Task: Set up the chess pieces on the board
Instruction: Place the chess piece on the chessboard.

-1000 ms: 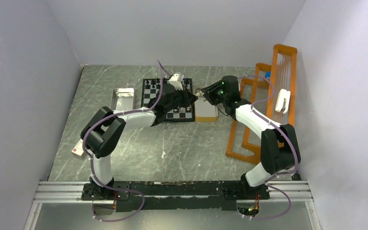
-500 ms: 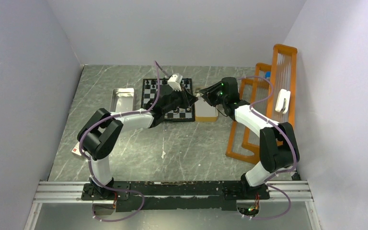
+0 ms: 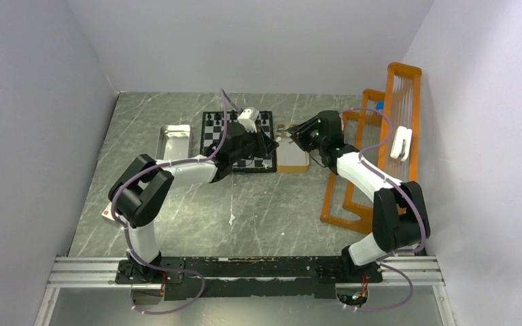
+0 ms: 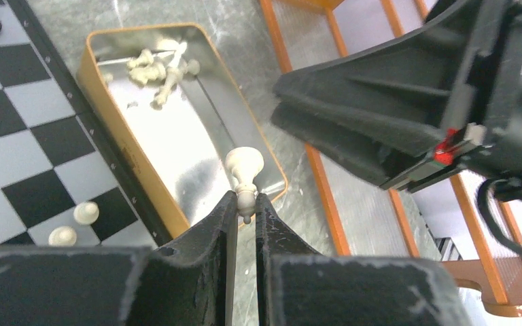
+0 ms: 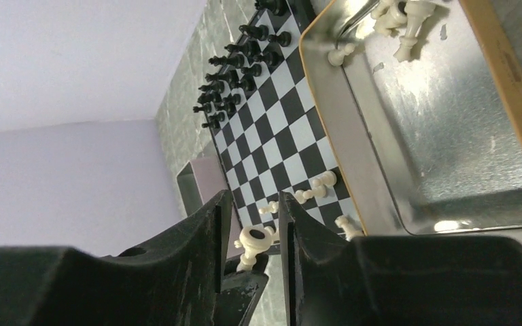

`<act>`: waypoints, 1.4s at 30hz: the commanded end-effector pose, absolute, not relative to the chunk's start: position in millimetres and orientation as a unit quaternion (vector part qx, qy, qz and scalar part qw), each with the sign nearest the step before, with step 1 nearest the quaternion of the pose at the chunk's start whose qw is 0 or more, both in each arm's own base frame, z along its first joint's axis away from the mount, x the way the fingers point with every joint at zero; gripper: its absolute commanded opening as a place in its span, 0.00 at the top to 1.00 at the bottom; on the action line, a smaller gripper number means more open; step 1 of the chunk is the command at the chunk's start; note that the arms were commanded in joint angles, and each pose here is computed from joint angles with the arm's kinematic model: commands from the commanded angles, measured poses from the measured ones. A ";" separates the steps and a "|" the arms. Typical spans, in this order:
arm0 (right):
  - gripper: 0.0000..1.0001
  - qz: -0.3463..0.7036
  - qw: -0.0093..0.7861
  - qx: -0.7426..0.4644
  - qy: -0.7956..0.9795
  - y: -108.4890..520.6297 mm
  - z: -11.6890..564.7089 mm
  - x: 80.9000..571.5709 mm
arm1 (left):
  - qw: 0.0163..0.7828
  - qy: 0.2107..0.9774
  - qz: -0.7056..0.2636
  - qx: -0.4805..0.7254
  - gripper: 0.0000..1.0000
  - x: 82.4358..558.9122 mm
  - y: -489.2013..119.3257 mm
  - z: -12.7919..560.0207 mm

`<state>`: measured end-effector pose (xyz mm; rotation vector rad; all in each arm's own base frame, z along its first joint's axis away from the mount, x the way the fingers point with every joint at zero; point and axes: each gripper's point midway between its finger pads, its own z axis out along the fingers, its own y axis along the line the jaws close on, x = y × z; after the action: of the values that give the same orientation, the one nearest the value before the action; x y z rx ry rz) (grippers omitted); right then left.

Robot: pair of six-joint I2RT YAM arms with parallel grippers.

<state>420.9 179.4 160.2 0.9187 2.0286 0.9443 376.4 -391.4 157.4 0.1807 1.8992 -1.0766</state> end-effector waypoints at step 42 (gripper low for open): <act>0.60 0.290 0.484 0.022 0.825 159.1 193.9 340.0 | 0.126 0.954 -0.098 0.255 0.93 358.3 -284.5 69.6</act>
<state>342.7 164.2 191.6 0.0644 2.0228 0.7394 359.1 -285.4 76.8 0.6964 2.7494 -0.3585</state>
